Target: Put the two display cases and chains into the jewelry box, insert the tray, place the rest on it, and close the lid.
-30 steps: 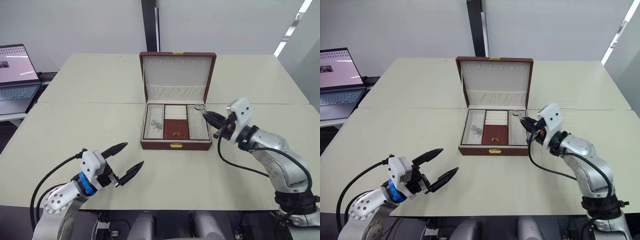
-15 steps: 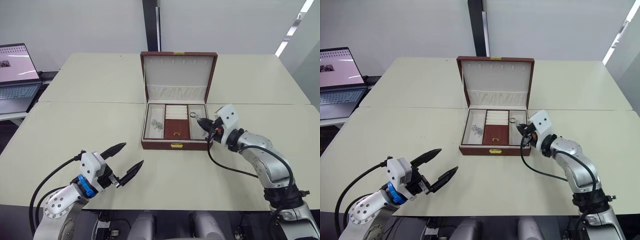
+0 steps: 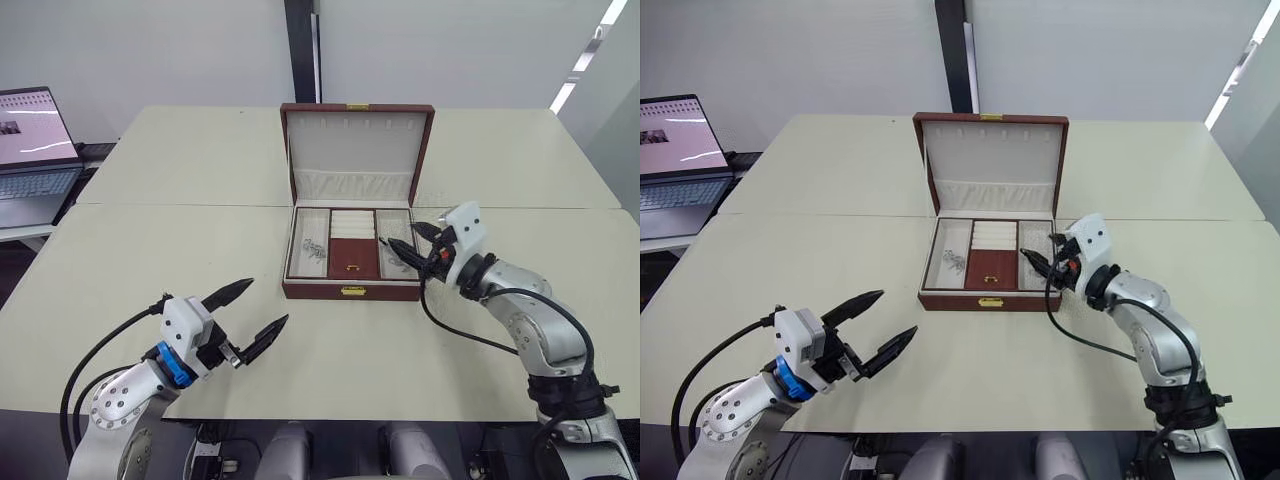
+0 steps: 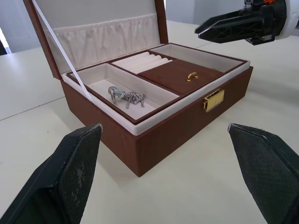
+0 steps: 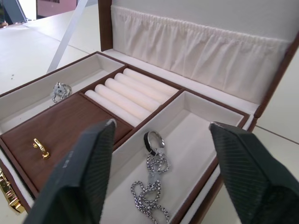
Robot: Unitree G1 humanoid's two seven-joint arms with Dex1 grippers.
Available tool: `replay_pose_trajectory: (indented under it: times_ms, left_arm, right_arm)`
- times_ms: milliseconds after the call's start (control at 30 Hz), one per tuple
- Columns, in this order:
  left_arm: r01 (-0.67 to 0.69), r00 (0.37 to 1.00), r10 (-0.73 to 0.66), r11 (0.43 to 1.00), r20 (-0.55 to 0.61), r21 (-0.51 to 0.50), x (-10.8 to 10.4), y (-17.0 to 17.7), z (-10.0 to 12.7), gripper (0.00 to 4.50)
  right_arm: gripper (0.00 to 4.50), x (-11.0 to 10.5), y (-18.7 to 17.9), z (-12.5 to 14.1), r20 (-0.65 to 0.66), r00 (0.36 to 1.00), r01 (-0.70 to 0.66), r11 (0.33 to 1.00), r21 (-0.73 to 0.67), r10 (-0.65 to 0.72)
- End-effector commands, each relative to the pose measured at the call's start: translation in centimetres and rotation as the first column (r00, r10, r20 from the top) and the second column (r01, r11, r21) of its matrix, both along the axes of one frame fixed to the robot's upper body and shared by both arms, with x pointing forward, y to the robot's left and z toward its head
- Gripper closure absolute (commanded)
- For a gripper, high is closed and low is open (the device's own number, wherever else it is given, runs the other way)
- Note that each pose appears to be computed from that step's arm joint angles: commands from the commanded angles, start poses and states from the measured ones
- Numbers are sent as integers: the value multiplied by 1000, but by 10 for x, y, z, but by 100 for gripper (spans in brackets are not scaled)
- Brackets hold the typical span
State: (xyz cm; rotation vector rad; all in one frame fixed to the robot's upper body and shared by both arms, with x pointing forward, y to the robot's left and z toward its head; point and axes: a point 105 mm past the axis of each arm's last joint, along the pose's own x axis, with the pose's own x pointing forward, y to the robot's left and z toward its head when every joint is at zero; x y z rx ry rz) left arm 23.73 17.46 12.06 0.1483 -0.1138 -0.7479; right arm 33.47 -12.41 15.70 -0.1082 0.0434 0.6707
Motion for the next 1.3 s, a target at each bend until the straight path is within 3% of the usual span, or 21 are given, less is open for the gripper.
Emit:
replay_pose_trajectory:
  times_ms: [33, 167, 333, 633, 1000, 1300]
  left_arm:
    - [-51, 999, 51, 999, 5, -1, 6, 13, 5, 0]
    - [-166, 985, 166, 986, -40, -12, 19, 42, 5, 0]
    - [-248, 965, 252, 967, -72, 54, 33, 78, 2, 0]
    - [-482, 873, 487, 871, -37, 92, 54, 134, 10, 0]
    - [-549, 832, 554, 828, -24, 114, 53, 150, 16, 0]
    - [-548, 830, 556, 828, -43, 116, 58, 146, 13, 0]
  right_arm:
    - [3, -8, -19, 15, 60, 998, 3, 1000, 12, -3]
    - [3, -14, -58, 5, 46, 998, 55, 998, -26, -53]
    - [3, -27, -101, -9, 24, 996, 91, 994, -62, -90]
    - [3, -29, -157, -29, -4, 978, 208, 972, -111, -209]
    - [3, -33, -156, -37, -16, 975, 218, 970, -111, -221]
    - [3, -34, -157, -37, -7, 966, 256, 961, -103, -259]
